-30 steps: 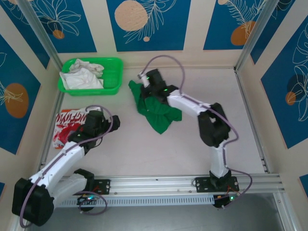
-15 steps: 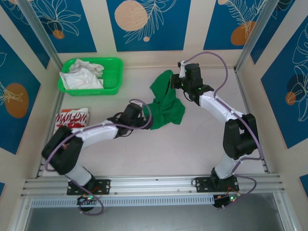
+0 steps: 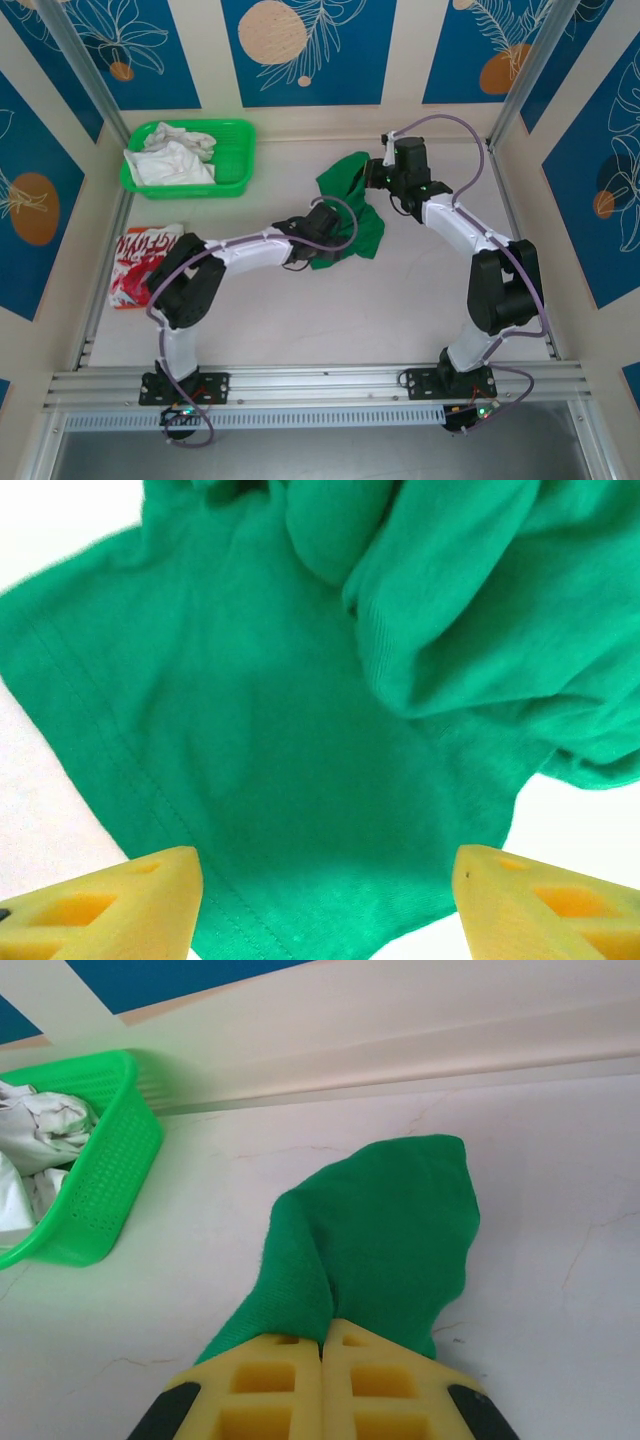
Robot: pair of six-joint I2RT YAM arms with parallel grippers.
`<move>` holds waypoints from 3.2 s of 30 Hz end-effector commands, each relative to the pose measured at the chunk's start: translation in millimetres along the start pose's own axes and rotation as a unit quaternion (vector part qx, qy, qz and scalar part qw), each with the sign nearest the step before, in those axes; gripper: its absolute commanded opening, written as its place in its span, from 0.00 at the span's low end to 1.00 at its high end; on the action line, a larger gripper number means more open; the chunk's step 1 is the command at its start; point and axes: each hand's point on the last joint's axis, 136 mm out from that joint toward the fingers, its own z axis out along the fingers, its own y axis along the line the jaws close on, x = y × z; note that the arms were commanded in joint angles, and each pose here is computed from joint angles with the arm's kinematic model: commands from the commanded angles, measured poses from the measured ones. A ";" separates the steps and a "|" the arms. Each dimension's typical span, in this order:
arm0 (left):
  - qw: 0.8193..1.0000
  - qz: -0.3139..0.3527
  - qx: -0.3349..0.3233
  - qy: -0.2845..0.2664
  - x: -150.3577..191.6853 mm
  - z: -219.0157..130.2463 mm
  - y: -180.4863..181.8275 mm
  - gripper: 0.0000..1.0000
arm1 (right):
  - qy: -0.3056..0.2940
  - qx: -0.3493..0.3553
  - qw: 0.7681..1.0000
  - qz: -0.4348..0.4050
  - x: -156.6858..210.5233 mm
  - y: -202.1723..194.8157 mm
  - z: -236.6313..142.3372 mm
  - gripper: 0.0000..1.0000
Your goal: Fold and stack the t-shirts
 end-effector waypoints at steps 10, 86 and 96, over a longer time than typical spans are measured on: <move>0.997 0.020 -0.014 0.072 23.7 32.1 -10.6 0.56 | -0.011 -0.006 1.000 0.018 -3.1 -4.9 -13.8 0.00; 0.970 0.068 -0.142 -0.182 -231.7 -41.7 131.2 0.63 | -0.002 0.091 0.994 0.061 35.7 -94.1 -111.1 0.78; 0.970 -0.009 -0.122 -0.212 -195.7 -94.9 140.1 1.00 | 0.082 -0.075 0.987 -0.113 111.8 23.5 -104.1 0.83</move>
